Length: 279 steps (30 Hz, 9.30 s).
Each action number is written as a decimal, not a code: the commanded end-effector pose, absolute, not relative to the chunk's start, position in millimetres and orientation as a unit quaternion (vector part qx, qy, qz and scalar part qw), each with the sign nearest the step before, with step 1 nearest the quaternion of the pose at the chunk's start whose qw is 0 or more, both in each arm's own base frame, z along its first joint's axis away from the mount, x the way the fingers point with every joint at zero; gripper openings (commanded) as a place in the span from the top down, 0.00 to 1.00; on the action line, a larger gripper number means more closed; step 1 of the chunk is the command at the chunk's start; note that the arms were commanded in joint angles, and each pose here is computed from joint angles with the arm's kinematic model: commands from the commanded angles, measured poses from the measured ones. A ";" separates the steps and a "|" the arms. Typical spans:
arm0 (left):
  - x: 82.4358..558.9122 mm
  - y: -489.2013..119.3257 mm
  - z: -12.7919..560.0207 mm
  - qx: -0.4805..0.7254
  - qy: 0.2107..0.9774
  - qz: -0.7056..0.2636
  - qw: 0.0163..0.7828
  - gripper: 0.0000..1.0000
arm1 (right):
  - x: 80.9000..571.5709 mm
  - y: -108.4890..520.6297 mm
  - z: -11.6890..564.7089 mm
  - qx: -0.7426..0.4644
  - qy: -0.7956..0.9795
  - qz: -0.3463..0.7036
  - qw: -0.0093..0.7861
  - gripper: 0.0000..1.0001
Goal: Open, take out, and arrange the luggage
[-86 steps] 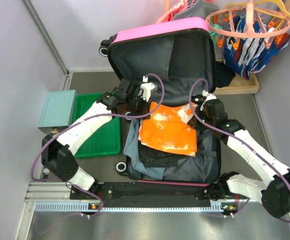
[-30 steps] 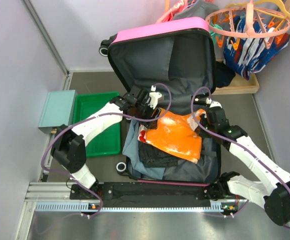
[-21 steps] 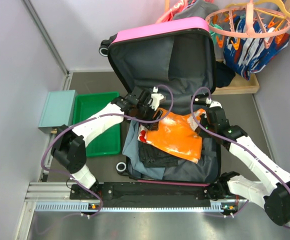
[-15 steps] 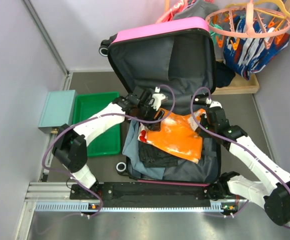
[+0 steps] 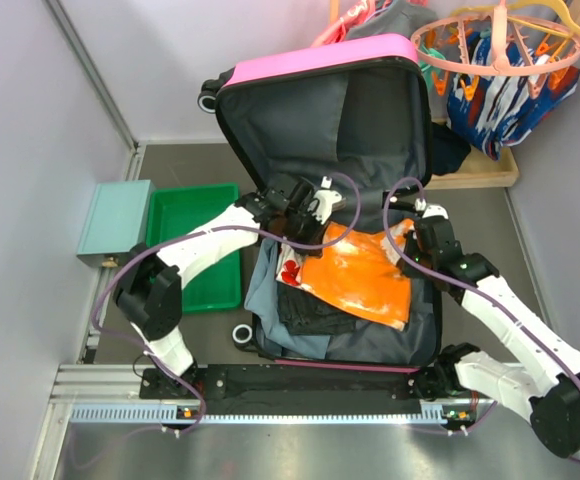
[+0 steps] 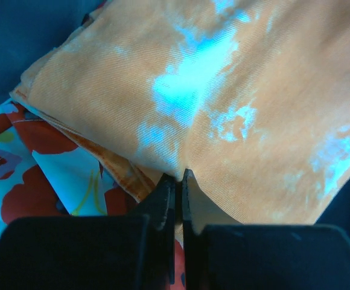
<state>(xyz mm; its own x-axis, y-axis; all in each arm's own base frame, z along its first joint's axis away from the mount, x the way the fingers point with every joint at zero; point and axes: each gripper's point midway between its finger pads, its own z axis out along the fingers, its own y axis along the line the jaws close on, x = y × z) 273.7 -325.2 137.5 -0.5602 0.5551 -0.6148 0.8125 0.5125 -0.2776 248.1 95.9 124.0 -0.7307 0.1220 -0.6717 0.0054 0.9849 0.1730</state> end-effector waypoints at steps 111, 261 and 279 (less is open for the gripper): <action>301.9 -178.0 309.4 0.325 0.809 -0.200 0.447 1.00 | 294.9 277.1 344.1 -0.137 0.795 0.304 0.508 1.00; 313.3 -252.9 205.3 0.380 0.839 -0.249 0.299 0.20 | 287.9 164.3 77.4 0.113 0.931 0.154 0.310 0.39; 293.4 -252.0 135.1 0.419 0.866 -0.198 0.189 0.51 | 283.4 188.4 56.3 0.090 0.937 0.202 0.272 0.61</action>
